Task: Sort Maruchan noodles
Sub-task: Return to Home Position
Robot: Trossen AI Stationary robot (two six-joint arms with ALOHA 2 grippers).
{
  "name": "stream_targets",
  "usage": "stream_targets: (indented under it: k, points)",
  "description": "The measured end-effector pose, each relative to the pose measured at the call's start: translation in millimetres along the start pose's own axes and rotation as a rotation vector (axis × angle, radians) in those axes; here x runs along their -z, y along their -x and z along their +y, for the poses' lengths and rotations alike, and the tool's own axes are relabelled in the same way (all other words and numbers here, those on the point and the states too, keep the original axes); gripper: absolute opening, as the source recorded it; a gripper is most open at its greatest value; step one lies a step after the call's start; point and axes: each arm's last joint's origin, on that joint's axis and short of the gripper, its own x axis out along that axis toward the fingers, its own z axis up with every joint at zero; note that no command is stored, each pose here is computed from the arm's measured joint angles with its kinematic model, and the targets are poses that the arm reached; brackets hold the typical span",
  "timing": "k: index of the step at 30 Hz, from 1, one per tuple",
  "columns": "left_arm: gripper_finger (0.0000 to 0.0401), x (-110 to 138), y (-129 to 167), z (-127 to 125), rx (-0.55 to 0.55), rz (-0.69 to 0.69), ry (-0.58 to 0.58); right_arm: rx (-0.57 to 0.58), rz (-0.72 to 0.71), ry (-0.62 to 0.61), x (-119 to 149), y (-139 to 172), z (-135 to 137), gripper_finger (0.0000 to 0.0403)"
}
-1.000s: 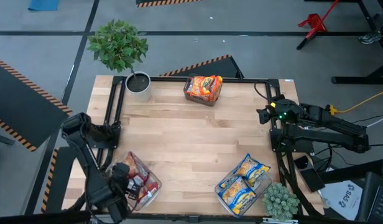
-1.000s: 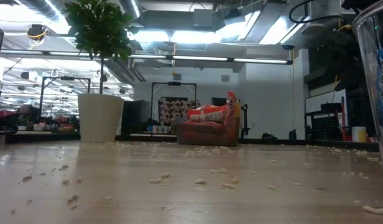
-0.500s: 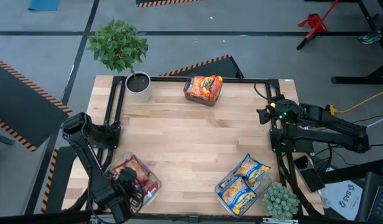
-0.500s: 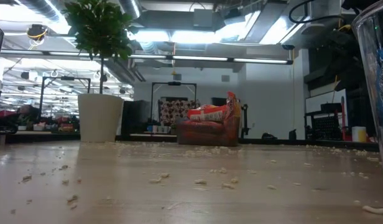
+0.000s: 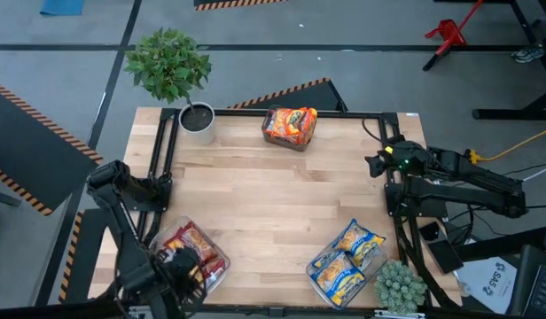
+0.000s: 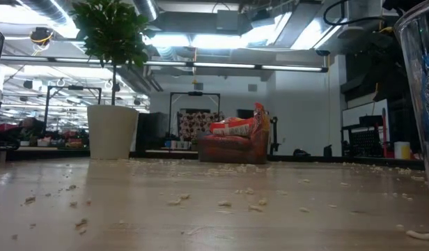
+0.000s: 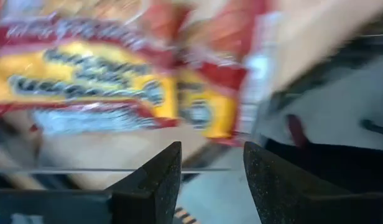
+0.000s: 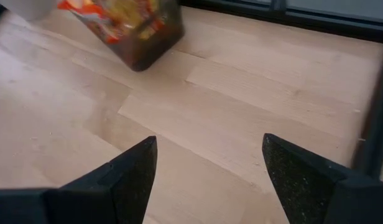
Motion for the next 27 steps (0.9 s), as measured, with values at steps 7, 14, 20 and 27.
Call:
stream_targets:
  k: [7,14,20,27]
  points:
    - [0.0167,-9.8,58.0,-23.2,0.266,-0.232,-0.259,-0.183,-0.072,0.005,-11.4,1.5,12.7,0.028]
    - [0.0167,-29.8,107.9,-29.9,0.308,-0.609,-0.594,-0.426,-0.233,0.062,-29.9,9.7,29.2,0.028]
    - [0.0167,-51.1,135.2,8.6,0.234,-0.925,-0.473,-0.514,-0.281,0.128,-34.2,14.1,33.4,0.028]
    - [0.0167,-63.6,131.5,85.0,0.387,-1.08,-0.34,-0.552,-0.381,0.158,-39.4,21.9,34.1,0.028]
